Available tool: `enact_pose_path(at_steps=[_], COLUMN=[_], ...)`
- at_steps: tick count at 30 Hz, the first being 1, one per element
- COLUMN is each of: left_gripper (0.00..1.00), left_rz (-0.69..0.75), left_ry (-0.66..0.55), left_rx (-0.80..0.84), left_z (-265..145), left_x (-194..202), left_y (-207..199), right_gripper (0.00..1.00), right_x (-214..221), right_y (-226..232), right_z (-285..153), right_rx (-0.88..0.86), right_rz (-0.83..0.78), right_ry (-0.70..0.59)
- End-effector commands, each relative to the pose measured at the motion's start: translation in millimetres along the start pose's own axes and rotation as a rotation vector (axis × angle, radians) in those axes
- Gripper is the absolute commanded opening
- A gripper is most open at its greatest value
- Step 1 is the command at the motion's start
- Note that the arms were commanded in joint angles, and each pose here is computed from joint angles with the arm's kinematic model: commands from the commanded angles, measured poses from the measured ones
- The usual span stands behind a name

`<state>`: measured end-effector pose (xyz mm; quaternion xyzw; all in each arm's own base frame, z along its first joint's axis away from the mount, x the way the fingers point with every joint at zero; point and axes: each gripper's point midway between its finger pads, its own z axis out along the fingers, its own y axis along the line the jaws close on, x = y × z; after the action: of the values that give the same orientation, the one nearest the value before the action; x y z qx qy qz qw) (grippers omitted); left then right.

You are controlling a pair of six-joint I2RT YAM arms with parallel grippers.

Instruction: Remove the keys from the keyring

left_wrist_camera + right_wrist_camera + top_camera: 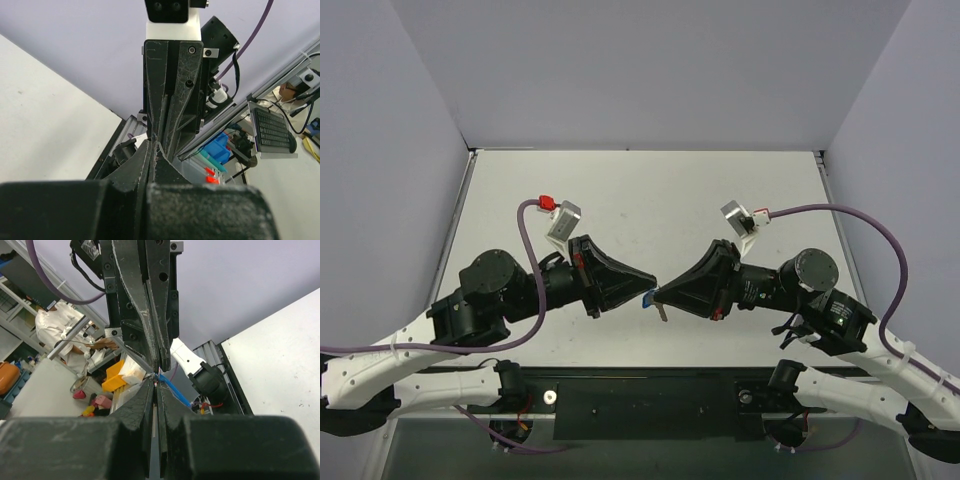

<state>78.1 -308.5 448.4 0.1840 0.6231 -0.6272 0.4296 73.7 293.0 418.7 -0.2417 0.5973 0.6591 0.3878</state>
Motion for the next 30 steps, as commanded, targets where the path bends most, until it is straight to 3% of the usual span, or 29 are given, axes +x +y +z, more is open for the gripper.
enact_pose_path(at_steps=[1, 17, 27, 30], left_gripper=[0.0, 0.0, 0.0, 0.16], left_rz=[0.014, -0.007, -0.016, -0.011], left_ry=[0.085, 0.335, 0.305, 0.234], left_rx=[0.037, -0.017, -0.088, -0.125], left_z=[3, -1, -3, -7], left_x=[10, 58, 51, 37], left_y=[-11, 1, 10, 15], right_gripper=[0.0, 0.0, 0.0, 0.0], right_x=[7, 37, 41, 40], right_y=[8, 16, 11, 10], right_z=[2, -5, -1, -2], right_rx=[-0.028, -0.067, -0.057, -0.048], right_rz=[-0.039, -0.048, -0.064, -0.071], right_ry=[0.062, 0.22, 0.232, 0.225])
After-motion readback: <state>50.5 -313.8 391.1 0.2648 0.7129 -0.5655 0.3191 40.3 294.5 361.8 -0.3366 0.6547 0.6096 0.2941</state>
